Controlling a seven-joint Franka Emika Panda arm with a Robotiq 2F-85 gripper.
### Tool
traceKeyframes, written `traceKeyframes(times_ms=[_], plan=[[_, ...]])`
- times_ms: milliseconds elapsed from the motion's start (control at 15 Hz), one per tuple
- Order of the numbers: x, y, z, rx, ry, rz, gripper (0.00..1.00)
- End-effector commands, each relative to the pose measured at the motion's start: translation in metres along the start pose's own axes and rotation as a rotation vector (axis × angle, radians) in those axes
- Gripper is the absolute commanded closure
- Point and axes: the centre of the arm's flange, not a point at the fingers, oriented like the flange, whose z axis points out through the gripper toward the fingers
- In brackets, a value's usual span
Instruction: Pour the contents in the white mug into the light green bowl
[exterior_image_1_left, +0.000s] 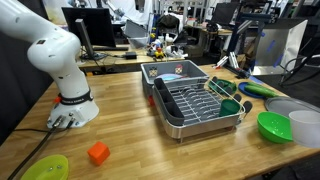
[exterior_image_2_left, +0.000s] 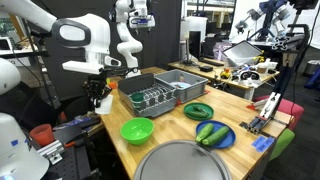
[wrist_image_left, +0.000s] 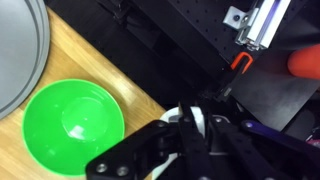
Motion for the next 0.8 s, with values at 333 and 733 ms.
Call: traceKeyframes(times_ms=[333,733], plan=[[-0.009,0.004,-0.015,0.063,0.106,0.107,0.91],[-0.009,0.004,-0.016,0.071,0.119,0.116,0.91]])
